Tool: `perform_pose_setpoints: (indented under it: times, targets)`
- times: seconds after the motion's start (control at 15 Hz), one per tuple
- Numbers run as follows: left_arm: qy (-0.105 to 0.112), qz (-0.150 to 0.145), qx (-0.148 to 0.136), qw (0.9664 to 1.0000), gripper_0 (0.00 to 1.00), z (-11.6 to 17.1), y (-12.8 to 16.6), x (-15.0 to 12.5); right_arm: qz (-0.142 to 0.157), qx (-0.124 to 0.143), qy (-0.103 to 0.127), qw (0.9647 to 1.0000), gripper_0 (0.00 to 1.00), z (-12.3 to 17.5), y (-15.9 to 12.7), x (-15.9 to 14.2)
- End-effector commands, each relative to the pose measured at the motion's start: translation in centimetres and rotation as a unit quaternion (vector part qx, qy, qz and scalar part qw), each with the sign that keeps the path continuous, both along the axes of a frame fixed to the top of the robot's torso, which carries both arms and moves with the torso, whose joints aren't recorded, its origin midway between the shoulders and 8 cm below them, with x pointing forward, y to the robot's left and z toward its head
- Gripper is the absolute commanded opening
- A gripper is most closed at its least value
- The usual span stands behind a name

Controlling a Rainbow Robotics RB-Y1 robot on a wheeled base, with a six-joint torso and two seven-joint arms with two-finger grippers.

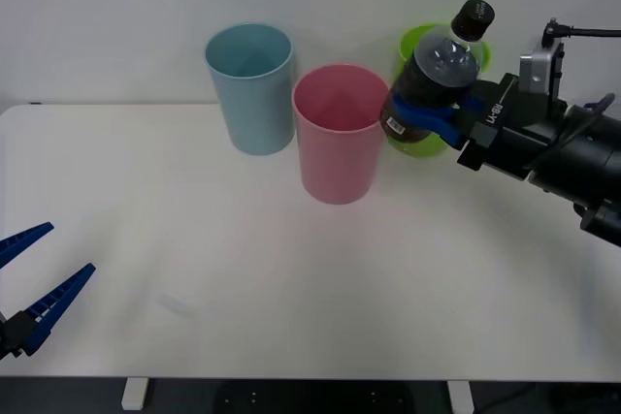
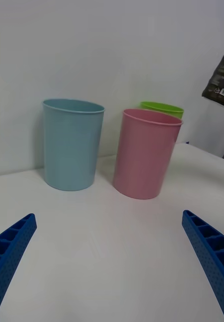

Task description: Grasp the object on the table and drop it into the matching bin: aluminum can to the light blue bin, PET bottle to the pink bin.

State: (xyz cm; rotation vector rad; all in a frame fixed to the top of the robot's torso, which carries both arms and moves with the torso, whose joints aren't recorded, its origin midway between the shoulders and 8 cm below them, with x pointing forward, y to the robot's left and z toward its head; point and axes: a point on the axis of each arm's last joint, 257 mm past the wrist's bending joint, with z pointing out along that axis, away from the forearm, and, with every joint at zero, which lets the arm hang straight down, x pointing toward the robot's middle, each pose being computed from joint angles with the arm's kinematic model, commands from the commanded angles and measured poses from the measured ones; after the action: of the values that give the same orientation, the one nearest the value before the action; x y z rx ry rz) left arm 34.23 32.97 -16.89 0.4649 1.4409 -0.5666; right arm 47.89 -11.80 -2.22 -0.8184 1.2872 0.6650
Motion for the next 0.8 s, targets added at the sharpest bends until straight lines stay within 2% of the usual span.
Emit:
perform_pose_setpoints:
  times: [0.07,0.33,0.8]
  targets:
    - [0.000,0.000,0.000,1.0000,1.00,0.0,0.0,0.0,-0.003,-0.012,-0.004,0.9999,0.00,0.2,0.8,2.4]
    - [0.000,0.000,0.000,1.0000,1.00,0.0,0.0,0.0,-0.010,-0.030,-0.010,0.9995,0.00,0.0,2.6,5.6]
    - [0.000,0.000,0.000,1.0000,1.00,0.0,0.0,0.0,-0.017,-0.048,-0.002,0.9987,0.00,-0.8,6.3,9.9]
